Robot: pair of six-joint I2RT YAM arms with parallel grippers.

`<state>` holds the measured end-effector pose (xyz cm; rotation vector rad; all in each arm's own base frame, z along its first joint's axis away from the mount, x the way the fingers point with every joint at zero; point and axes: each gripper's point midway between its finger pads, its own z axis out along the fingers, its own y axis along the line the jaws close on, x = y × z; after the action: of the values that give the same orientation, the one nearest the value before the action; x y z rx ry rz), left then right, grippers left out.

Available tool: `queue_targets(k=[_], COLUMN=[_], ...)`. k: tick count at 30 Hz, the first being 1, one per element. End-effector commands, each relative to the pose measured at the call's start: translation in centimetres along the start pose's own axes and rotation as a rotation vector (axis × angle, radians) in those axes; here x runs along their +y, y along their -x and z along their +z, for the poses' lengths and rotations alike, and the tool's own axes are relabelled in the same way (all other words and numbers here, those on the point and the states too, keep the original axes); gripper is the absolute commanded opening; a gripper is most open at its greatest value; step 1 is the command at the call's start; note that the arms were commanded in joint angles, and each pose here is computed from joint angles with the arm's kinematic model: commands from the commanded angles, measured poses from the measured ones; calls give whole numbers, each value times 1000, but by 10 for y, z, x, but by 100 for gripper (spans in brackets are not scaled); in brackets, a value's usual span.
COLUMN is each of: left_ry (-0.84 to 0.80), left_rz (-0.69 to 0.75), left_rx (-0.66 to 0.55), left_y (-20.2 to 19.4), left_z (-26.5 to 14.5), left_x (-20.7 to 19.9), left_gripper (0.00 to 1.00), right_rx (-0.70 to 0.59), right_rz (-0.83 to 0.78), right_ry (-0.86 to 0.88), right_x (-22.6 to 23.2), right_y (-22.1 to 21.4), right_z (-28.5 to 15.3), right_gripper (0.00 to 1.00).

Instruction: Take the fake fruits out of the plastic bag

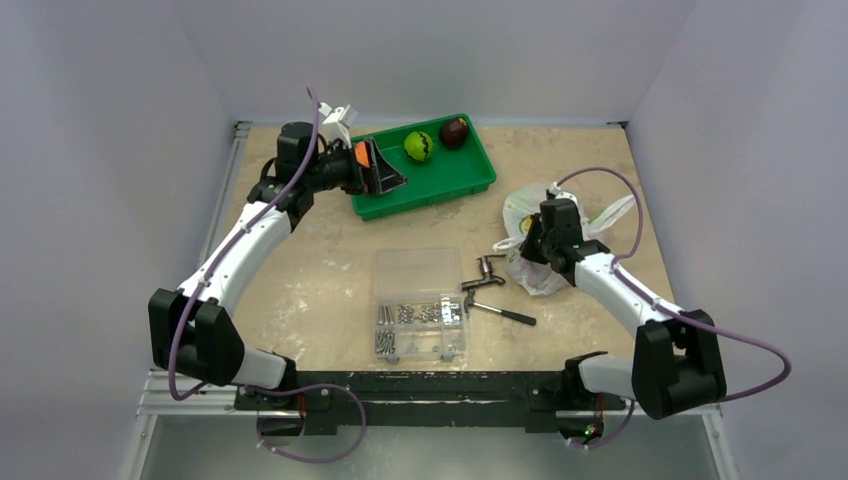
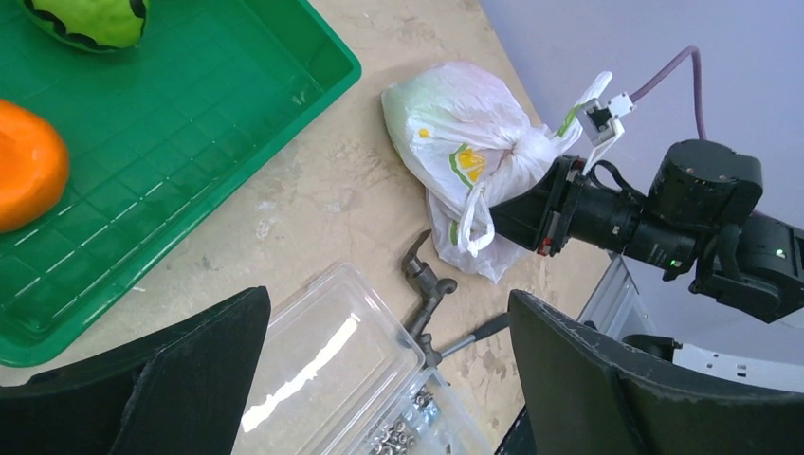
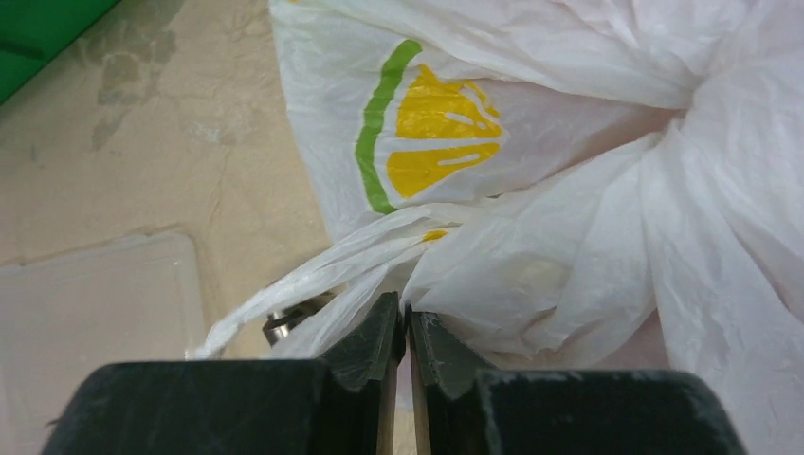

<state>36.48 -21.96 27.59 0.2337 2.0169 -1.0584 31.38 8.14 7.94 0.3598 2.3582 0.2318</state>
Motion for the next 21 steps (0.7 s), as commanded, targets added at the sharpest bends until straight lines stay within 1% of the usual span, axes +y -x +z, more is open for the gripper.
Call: queue_targets(k=[1, 2, 3, 4, 6, 7, 9, 11, 14, 17, 21], left_ry=[-56, -54, -54, -58, -59, -59, -60, -66, -82, -98, -90], left_rz=[86, 99, 104, 101, 102, 107, 126, 142, 160, 168, 179], left_rx=[-17, -11, -8, -3, 4, 1, -3, -4, 13, 27, 29], left_y=[12, 10, 9, 9, 8, 9, 8, 7, 0, -4, -4], left_z=[1, 2, 3, 4, 4, 3, 1, 1, 5, 8, 8], left_x=[-23, -24, -25, -25, -25, -26, -29, -32, -38, -43, -43], left_gripper=[96, 96, 96, 96, 96, 96, 96, 96, 96, 96, 96], right_rx=[-53, -80, -109, -144, -213, -261, -329, -359, -383, -376, -352], right_rz=[-25, -14, -1, 6, 36, 53, 107, 155, 221, 292, 330], right_ry=[107, 88, 57, 25, -13, -57, -186, -260, -303, -312, -324], right_x=[27, 24, 20, 15, 9, 1, -23, -38, -49, -56, -62], right_y=[28, 36, 44, 54, 71, 80, 91, 96, 98, 99, 97], right_z=[-22, -29, -36, -45, -61, -68, -79, -85, -86, -80, -63], right_gripper=[17, 21, 32, 38, 47, 50, 60, 63, 67, 66, 66])
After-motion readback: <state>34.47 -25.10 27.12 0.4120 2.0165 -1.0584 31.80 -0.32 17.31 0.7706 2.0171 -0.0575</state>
